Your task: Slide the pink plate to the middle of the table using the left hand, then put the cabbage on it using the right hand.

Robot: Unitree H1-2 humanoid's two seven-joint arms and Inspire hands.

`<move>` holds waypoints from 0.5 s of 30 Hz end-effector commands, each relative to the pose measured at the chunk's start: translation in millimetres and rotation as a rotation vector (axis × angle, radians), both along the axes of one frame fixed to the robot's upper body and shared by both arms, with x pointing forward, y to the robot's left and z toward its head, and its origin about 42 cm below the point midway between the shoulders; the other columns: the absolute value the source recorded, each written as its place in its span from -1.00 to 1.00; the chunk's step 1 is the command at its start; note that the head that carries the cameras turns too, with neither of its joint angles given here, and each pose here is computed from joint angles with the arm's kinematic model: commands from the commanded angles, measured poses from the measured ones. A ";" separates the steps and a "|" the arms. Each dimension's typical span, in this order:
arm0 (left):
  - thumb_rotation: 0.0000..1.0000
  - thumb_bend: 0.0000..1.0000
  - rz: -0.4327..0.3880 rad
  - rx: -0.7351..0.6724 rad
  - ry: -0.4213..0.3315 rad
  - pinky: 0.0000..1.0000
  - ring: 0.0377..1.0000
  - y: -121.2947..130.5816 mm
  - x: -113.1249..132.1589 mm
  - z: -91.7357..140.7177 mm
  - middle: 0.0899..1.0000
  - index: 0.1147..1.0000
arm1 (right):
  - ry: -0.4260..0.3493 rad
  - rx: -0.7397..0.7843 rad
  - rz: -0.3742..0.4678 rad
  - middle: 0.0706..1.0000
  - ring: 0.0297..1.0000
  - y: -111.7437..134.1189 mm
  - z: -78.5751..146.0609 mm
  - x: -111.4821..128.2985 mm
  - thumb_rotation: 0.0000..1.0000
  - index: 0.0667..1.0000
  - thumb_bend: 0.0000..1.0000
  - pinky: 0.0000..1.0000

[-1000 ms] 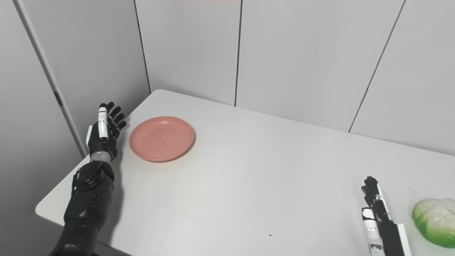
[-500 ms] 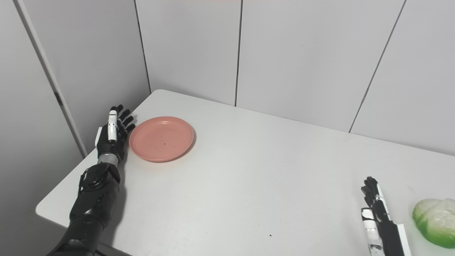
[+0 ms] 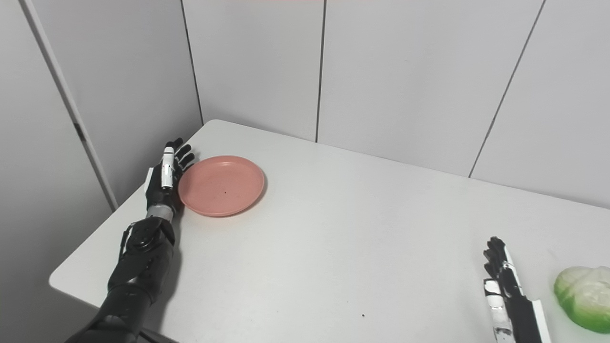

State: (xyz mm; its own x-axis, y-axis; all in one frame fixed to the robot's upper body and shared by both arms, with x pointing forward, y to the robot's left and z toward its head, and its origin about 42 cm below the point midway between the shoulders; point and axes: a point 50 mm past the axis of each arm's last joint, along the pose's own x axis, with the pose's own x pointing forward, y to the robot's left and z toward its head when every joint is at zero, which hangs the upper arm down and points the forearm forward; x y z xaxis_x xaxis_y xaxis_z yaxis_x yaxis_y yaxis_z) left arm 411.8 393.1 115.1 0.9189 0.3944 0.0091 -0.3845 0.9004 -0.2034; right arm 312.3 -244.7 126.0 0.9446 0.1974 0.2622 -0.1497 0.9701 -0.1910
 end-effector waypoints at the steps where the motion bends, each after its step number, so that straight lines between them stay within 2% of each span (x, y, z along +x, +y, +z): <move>1: 1.00 -0.15 -0.054 -0.029 0.028 0.77 0.79 -17.2 4.7 -4.2 0.79 0.76 | 0.066 0.001 -0.016 0.92 0.91 -3.6 -20.5 -14.3 1.00 0.92 -0.36 0.94; 9: 1.00 -0.16 -0.153 0.004 0.051 0.79 0.79 -50.4 6.3 -4.9 0.80 0.78 | 0.065 -0.009 -0.015 0.92 0.91 -0.9 -20.2 -13.9 1.00 0.91 -0.27 0.96; 11: 1.00 -0.15 -0.173 -0.001 0.060 0.79 0.79 -58.4 6.2 -5.0 0.79 0.79 | 0.066 -0.010 -0.017 0.91 0.90 0.3 -20.0 -13.9 1.00 0.90 -0.24 0.90; 15: 1.00 -0.15 -0.223 -0.007 0.066 0.80 0.79 -75.0 4.9 -7.1 0.80 0.79 | 0.082 0.006 -0.019 0.91 0.91 4.2 -19.2 -14.5 0.97 0.90 -0.29 0.93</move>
State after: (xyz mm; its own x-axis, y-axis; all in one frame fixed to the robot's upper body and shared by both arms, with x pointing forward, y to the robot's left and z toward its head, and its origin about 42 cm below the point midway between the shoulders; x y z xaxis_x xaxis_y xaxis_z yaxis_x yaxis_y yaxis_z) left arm 418.8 326.9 116.1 0.9756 0.2193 -0.0069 -0.2164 0.9565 -0.1956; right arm 310.3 -241.3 126.2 0.9450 0.2023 0.2568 -0.1519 0.9673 -0.2030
